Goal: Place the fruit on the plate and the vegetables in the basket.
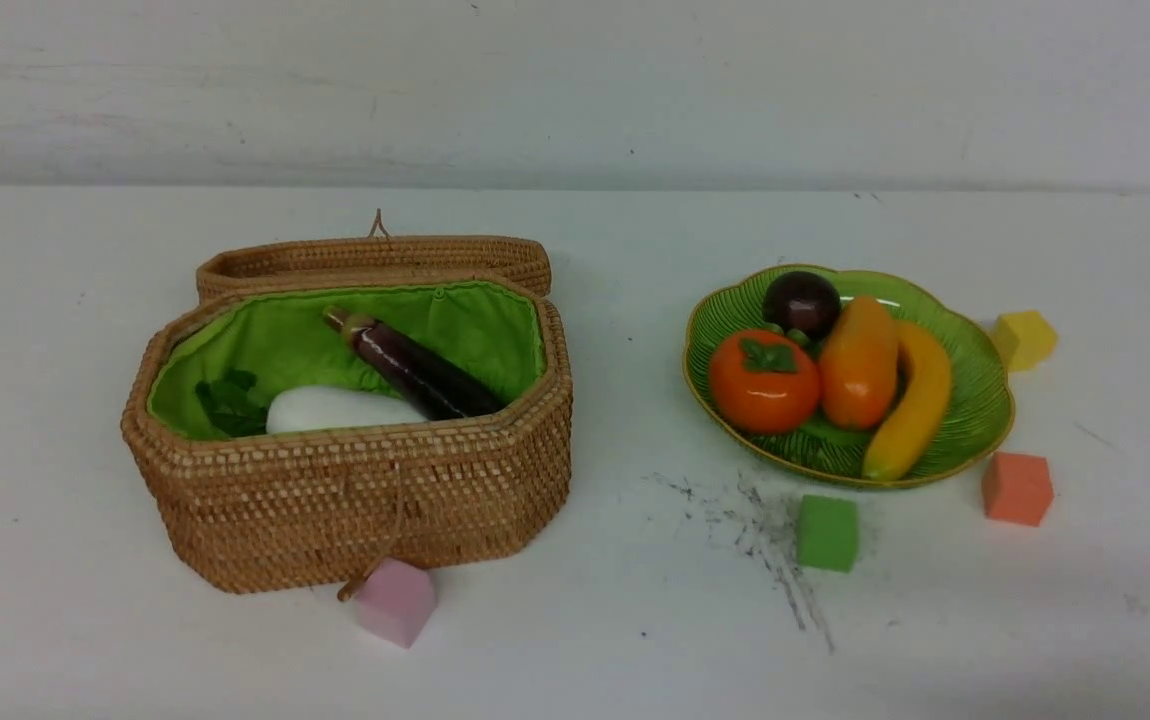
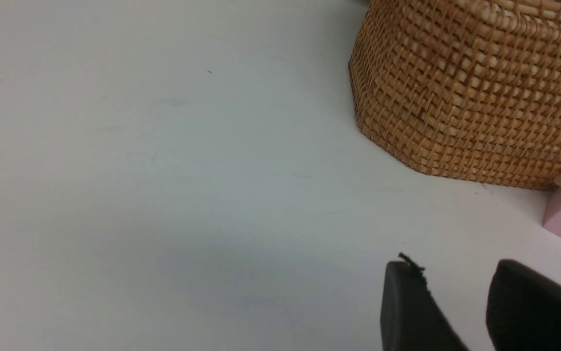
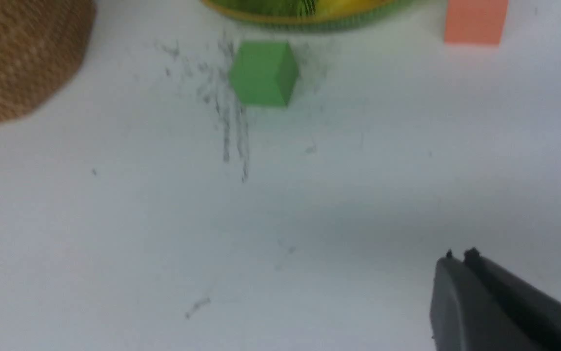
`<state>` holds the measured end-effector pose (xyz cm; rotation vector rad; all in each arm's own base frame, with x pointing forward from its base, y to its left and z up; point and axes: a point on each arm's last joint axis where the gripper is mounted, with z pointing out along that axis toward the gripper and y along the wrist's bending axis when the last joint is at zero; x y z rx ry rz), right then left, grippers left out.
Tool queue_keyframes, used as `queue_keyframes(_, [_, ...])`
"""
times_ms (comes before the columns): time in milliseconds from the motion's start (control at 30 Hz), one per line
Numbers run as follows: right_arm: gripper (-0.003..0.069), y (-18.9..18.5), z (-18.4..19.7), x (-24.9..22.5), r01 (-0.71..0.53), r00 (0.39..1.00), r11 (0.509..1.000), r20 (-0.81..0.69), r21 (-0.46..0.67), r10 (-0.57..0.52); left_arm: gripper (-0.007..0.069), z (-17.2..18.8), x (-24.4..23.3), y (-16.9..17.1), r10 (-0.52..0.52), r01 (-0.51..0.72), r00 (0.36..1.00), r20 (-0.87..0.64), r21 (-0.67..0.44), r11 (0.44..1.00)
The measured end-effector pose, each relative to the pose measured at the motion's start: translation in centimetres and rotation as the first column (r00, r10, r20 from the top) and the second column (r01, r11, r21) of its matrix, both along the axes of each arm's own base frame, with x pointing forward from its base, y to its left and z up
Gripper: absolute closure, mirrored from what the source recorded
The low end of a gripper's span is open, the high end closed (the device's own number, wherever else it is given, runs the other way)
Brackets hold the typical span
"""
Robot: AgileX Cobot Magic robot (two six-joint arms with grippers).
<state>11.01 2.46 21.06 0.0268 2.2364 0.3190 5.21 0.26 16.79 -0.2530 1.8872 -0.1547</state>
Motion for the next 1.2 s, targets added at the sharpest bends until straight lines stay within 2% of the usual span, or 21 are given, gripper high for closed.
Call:
queue_keyframes(167, [0.0664,-0.5,-1.4,-0.8,-0.032,0.999,0.993,-0.007,-0.111,0.031,0.0386,0.0,0.0,0.0,0.0,0.0,1.0,0.0,0.0,1.0])
queue_keyframes(267, [0.0663,-1.6,-1.2,-2.3,0.001,0.996,0.974,0.086,-0.228,0.019,0.0386,0.0,0.0,0.0,0.0,0.0,1.0,0.0,0.0,1.0])
queue_keyframes(367, [0.0662,-2.1,-1.3,-3.7,0.065,0.984,0.965,0.179,-0.254,-0.02,0.0386,0.0,0.0,0.0,0.0,0.0,1.0,0.0,0.0,1.0])
queue_keyframes(500, [0.0659,-2.5,-2.7,-5.4,0.166,0.948,0.962,0.305,-0.215,-0.096,0.0386,0.0,0.0,0.0,0.0,0.0,1.0,0.0,0.0,1.0])
queue_keyframes(633, [0.0657,-2.6,-3.6,-5.8,0.2,0.924,0.963,0.362,-0.179,-0.124,0.0386,0.0,0.0,0.0,0.0,0.0,1.0,0.003,0.0,1.0])
queue_keyframes(1200, [0.0645,-2.6,-3.6,-5.8,0.202,0.919,0.964,0.375,-0.17,-0.126,0.0386,0.0,0.0,0.0,0.0,0.0,1.0,0.002,0.0,1.0])
